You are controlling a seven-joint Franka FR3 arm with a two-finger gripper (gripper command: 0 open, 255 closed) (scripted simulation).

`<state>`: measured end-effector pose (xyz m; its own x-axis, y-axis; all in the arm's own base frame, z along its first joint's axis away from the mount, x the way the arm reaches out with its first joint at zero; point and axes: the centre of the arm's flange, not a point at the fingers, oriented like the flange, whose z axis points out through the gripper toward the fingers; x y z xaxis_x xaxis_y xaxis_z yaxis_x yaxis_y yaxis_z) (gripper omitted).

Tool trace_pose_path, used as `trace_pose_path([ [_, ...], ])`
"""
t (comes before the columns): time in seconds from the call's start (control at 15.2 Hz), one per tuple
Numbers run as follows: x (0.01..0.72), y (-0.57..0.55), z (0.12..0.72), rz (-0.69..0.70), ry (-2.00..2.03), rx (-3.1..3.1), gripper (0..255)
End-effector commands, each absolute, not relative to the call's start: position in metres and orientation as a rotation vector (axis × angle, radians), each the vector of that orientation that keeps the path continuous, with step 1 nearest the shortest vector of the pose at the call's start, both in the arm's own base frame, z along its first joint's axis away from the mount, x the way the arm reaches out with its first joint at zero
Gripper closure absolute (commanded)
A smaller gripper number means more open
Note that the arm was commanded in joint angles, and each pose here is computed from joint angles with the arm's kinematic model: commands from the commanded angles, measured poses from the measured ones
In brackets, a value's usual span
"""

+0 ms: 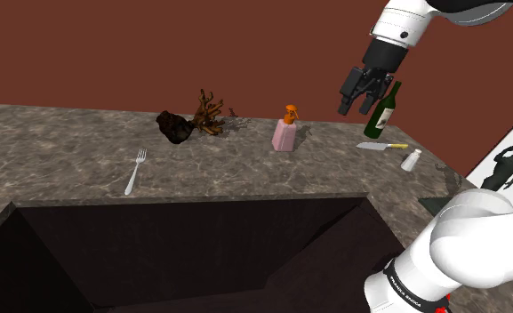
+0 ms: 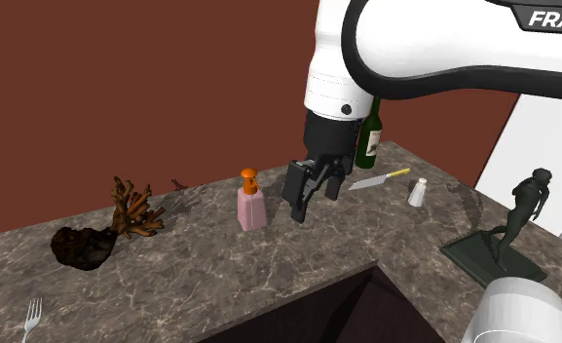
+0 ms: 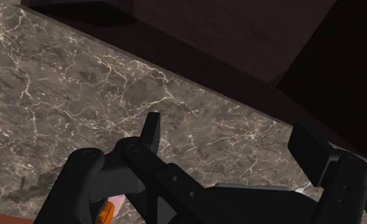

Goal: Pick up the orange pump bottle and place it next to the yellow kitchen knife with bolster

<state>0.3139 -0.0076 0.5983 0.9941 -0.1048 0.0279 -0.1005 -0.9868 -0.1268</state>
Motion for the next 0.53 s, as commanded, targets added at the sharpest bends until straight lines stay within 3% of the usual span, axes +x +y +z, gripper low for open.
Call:
trace_pose_path([
  [0.0,0.314,-0.008,0.598,-0.052,0.156,-3.012,0],
  [0.46,0.379,-0.048,0.557,-0.106,0.150,-3.027,0],
])
